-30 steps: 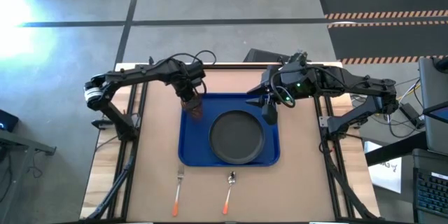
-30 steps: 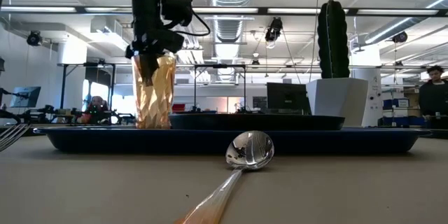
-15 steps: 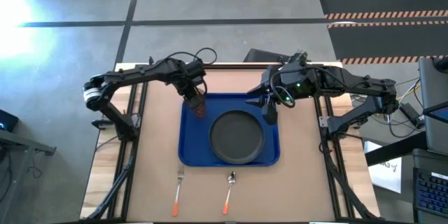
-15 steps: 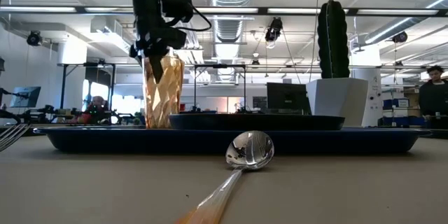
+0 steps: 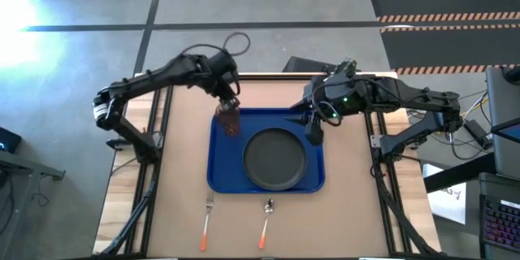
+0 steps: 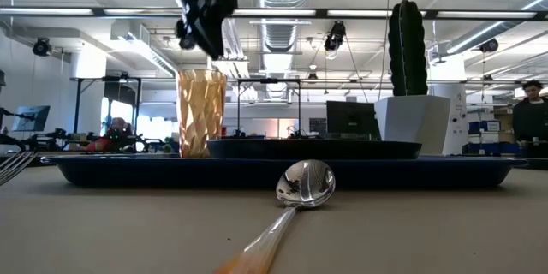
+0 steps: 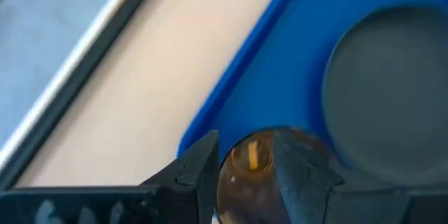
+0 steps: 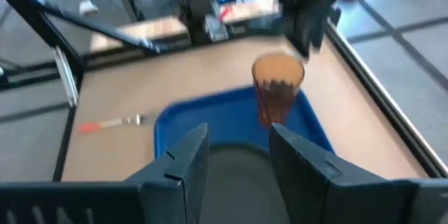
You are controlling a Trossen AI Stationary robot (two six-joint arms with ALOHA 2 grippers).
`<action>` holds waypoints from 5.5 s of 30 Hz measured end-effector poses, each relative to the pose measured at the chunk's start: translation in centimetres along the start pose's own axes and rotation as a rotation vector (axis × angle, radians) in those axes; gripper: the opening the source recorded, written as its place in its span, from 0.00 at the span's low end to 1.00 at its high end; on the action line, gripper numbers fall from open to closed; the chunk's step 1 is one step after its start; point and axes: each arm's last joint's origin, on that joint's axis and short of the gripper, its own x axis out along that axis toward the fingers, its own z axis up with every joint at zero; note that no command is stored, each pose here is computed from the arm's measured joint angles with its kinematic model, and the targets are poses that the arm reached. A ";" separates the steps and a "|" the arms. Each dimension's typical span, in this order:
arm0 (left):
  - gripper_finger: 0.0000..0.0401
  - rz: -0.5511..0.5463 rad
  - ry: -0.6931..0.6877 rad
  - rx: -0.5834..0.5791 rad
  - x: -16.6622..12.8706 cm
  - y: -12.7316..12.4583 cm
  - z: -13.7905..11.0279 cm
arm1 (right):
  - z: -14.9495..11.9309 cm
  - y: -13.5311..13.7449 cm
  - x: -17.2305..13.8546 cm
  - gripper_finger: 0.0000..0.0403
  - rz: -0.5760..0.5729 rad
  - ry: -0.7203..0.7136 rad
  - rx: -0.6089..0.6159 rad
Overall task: Pick and place plate/cup/fork/spoon on tray
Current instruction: Put the cup on the blue tray to the top left of the black plate, then adjust the black plate on the blue tray, then put the orange spoon on the blue tray to the right of the black plate
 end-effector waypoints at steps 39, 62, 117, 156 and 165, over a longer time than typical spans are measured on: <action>0.29 0.008 -0.593 -0.027 -17.0 1.7 -9.7 | -19.3 -0.3 13.7 0.02 -0.341 0.870 0.393; 0.29 0.012 -0.602 -0.036 -17.2 1.8 -9.9 | -21.0 -0.8 15.5 0.02 -0.445 0.797 0.351; 0.29 0.016 -0.598 -0.031 -17.1 1.8 -9.9 | -21.5 -0.8 16.9 0.02 -0.546 0.489 0.497; 0.29 0.043 -0.558 0.048 -17.7 2.1 -11.5 | -7.1 12.2 12.3 0.13 0.162 0.299 0.717; 0.29 0.054 -0.540 0.081 -18.2 2.3 -12.7 | -9.3 18.9 17.3 0.31 0.139 0.409 0.872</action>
